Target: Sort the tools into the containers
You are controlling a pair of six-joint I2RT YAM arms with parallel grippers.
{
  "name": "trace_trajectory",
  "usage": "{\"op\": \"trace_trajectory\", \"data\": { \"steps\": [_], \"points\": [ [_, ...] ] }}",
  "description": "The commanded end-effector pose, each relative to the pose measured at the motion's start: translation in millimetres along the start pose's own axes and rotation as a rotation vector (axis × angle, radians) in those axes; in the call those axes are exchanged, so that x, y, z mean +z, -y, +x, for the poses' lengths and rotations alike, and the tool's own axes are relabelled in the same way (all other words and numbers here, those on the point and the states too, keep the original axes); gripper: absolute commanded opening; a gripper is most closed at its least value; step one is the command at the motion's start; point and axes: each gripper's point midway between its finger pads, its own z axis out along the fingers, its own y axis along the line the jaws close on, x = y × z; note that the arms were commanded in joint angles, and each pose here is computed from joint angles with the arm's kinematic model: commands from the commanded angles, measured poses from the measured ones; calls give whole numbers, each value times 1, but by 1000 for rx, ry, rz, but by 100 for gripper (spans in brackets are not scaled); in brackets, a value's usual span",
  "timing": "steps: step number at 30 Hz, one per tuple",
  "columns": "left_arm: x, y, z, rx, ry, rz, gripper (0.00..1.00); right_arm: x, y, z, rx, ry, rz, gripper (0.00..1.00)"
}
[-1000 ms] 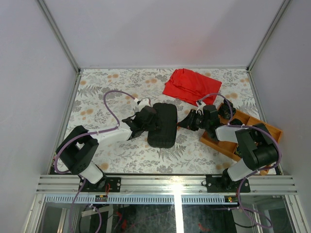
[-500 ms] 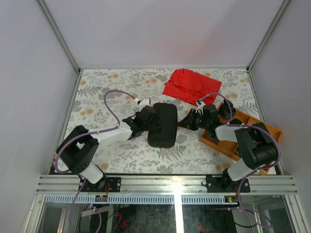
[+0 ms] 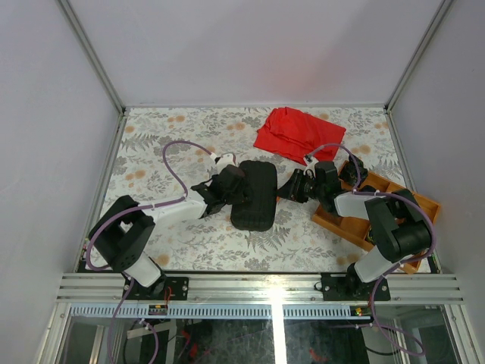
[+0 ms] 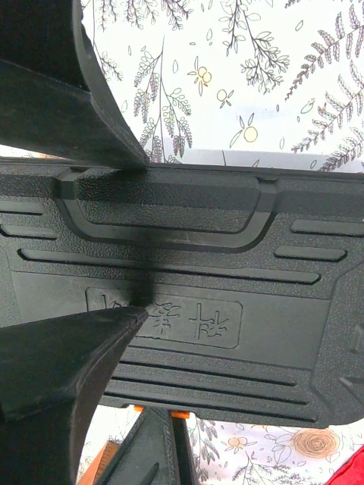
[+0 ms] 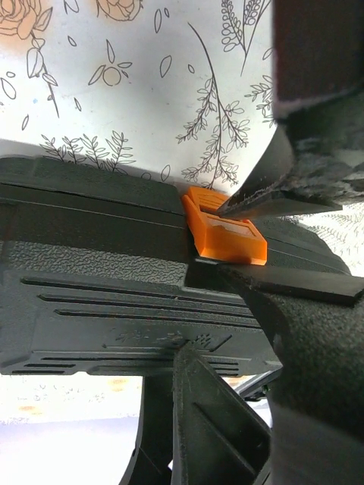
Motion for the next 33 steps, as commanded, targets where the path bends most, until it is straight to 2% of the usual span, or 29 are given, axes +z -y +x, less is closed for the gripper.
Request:
{"op": "trace_trajectory", "data": {
  "steps": [1, 11, 15, 33],
  "points": [
    [-5, -61, 99, 136, -339, -167, 66, 3, 22, 16, -11, -43, 97, 37],
    [-5, -61, 99, 135, -337, -166, 65, -4, 15, 9, -13, 15, 71, 39],
    [-6, -62, 100, 133, -337, -166, 65, -6, 9, 5, -16, 50, 43, 44],
    [-5, -62, 100, 136, -339, -167, 65, -8, 1, 1, -19, 79, 3, 51]
  ]
}}
